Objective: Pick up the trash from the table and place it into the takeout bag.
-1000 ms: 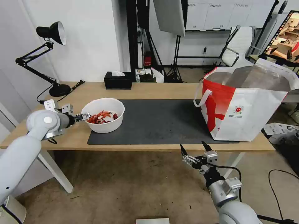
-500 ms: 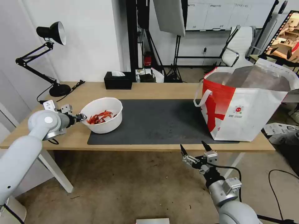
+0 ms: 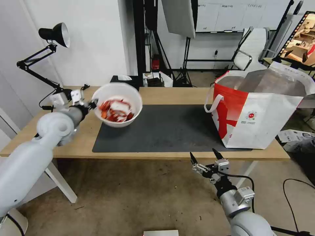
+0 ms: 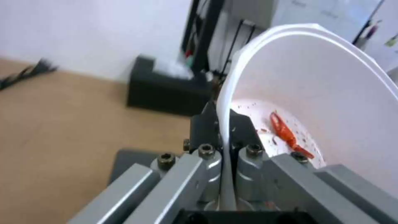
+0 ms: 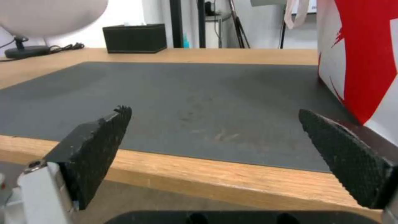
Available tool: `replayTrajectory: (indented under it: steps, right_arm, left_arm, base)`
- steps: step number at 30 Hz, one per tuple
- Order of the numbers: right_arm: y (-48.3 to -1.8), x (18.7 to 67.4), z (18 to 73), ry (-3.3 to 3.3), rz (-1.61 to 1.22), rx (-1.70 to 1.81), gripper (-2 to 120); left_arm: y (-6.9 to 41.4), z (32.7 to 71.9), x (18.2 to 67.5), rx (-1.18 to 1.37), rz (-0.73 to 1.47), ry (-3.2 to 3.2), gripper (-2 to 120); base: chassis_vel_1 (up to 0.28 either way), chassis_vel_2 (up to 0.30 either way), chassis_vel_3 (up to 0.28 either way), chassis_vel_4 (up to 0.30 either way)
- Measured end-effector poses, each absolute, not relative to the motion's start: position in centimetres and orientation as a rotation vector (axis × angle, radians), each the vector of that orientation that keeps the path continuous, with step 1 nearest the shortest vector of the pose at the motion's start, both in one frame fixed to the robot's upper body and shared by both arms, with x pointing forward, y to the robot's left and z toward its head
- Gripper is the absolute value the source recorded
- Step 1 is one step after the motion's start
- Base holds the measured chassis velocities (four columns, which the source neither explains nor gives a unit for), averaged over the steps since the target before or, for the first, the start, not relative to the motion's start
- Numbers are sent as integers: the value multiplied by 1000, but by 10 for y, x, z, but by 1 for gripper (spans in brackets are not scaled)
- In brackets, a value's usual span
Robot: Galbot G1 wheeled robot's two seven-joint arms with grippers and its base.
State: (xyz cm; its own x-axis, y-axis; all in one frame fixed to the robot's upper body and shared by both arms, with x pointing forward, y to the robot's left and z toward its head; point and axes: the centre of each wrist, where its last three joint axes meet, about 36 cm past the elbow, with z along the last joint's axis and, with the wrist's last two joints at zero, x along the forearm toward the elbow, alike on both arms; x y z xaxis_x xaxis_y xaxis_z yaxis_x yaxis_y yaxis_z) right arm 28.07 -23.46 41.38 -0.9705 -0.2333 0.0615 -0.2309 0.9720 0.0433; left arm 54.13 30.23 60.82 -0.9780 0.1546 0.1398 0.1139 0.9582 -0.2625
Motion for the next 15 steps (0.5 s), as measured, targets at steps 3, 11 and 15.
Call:
replayTrajectory:
  steps: [3, 11, 15]
  right_arm:
    - [-235, 281, 414, -3054, -55, 360, 100]
    - [-235, 281, 414, -3054, -55, 360, 100]
    - [-235, 281, 414, -3054, -55, 360, 100]
  left_arm:
    - [281, 624, 552, -272, 371, -2983, 0]
    - [211, 654, 579, -435, 403, -2961, 0]
    - [141, 684, 602, -555, 453, -2919, 0]
  base:
    - [0, 0, 0, 0]
    - [0, 0, 0, 0]
    - [0, 0, 0, 0]
